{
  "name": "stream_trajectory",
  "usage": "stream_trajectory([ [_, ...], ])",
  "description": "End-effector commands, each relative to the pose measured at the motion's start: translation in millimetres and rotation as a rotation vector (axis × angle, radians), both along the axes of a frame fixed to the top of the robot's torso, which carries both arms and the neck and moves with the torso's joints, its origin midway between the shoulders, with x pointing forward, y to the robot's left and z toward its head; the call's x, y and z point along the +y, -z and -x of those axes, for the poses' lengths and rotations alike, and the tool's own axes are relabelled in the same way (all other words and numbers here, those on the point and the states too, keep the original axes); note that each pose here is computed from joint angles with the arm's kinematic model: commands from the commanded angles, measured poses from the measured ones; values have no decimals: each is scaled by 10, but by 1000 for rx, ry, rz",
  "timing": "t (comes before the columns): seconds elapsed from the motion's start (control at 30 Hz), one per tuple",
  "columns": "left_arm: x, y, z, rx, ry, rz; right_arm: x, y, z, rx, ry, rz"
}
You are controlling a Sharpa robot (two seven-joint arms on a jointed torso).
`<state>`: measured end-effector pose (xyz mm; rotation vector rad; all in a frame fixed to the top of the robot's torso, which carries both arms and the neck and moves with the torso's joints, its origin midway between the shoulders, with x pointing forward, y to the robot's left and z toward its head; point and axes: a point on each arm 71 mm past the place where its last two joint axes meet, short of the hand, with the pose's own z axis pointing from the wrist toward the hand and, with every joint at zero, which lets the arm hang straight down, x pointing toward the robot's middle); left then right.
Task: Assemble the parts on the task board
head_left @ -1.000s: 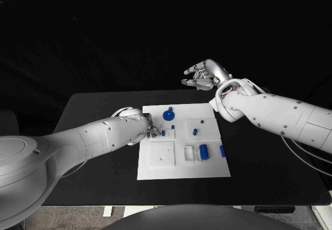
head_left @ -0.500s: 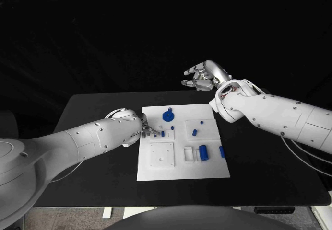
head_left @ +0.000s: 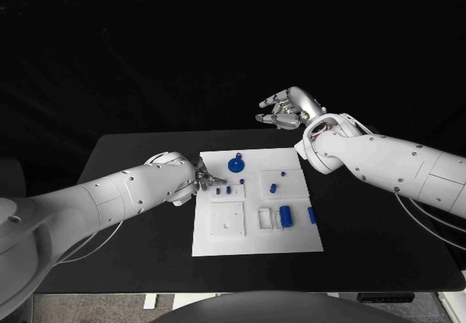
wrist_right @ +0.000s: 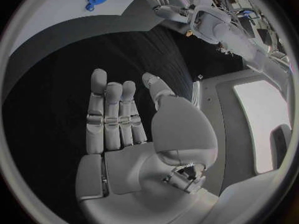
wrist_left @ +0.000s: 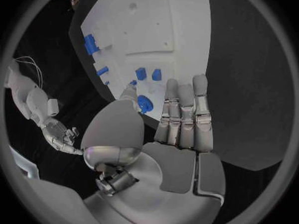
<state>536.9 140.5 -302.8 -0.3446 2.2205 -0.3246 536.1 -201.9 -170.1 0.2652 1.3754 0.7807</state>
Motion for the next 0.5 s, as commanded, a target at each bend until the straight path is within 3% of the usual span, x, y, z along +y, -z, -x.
stream_trajectory([
  [0.03, -54, -128, -46, -130, 26, 145, -3, 2, -3, 3, -7, 0],
  [0.33, -209, -380, -82, -436, 198, 302, -22, 21, -24, 12, 0, -2],
  [0.5, -337, -441, -63, -526, 290, 293, -16, 24, -24, 14, -2, -2],
])
